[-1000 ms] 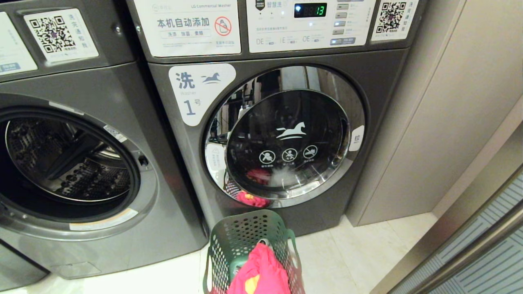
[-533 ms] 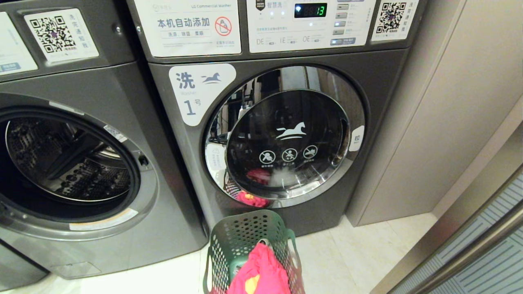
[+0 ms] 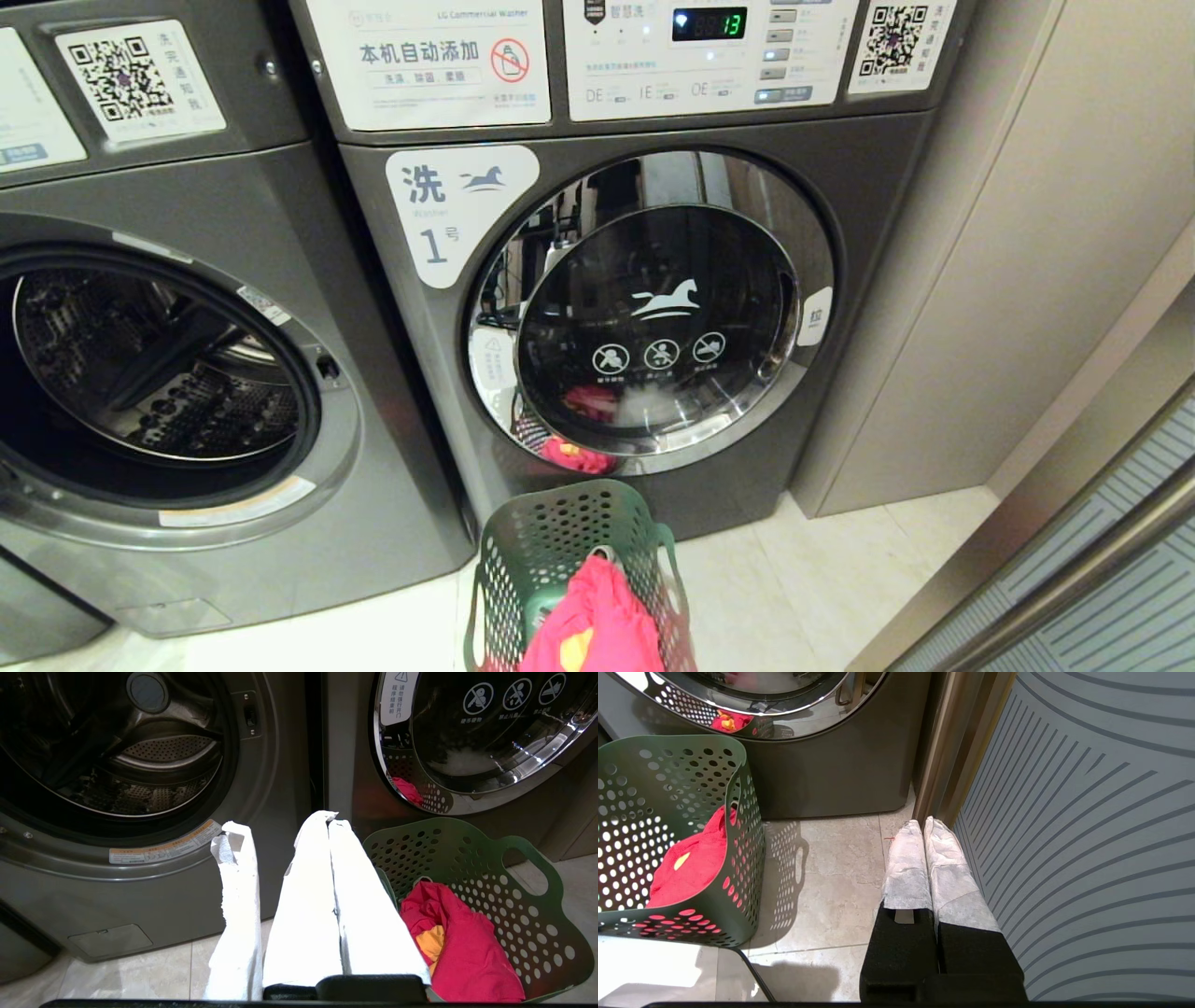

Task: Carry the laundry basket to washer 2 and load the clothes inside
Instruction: Place the clothes into the washing machine

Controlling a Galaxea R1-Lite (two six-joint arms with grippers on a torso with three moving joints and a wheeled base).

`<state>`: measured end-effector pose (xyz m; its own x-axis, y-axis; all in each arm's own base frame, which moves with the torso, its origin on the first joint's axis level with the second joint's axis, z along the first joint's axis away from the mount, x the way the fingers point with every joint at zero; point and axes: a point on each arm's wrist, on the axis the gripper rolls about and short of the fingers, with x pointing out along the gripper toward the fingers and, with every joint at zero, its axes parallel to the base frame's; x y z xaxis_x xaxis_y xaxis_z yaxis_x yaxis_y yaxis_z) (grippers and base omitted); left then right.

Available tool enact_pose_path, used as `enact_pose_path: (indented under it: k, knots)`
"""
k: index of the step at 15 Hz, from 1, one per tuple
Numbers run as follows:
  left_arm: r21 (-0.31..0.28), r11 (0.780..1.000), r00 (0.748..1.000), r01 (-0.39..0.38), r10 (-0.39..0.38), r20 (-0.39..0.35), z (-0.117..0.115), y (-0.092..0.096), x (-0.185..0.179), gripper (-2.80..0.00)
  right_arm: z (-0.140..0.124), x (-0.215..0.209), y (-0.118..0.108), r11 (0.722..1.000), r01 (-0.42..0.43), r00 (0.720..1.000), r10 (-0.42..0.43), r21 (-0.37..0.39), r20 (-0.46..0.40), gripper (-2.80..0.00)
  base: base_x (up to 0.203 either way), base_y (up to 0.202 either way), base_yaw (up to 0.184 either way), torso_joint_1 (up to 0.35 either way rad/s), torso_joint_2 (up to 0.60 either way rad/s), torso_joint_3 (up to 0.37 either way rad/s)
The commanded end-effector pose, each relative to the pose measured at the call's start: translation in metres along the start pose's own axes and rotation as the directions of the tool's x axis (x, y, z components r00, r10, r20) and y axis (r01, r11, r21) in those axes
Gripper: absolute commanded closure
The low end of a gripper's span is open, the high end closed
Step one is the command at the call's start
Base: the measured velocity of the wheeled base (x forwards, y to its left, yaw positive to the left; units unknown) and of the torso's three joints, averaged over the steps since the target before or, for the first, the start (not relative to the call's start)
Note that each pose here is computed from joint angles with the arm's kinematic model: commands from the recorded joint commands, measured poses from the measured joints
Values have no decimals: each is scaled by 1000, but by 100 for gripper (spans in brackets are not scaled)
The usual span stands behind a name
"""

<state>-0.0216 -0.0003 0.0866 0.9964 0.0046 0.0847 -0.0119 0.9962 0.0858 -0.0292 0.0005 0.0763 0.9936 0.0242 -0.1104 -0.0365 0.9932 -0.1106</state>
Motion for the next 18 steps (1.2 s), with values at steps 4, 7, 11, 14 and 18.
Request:
enact_pose_path:
  k: [4,7,11,14,18]
  knots:
    - [-36,999,1000,-5,4,-21,-11,-1,1,0,0,0,0,1000,0,1000,0,-1,-1,0,0,0,0,0,0,0]
    - [-40,999,1000,-6,5,-21,-11,-1,1,0,0,0,0,1000,0,1000,0,-1,0,0,0,0,0,0,0,0]
    - [-40,999,1000,-4,3,-21,-11,-1,1,0,0,0,0,1000,0,1000,0,-3,0,0,0,0,0,0,0,0]
    - [-61,998,1000,-11,10,-21,-12,-1,1,0,0,0,0,1000,-1,1000,1,-1,-1,0,0,0,0,0,0,0]
    - [-82,996,1000,-18,16,-20,-11,-1,1,0,0,0,0,1000,-8,1000,8,-6,1,0,0,0,0,0,0,0]
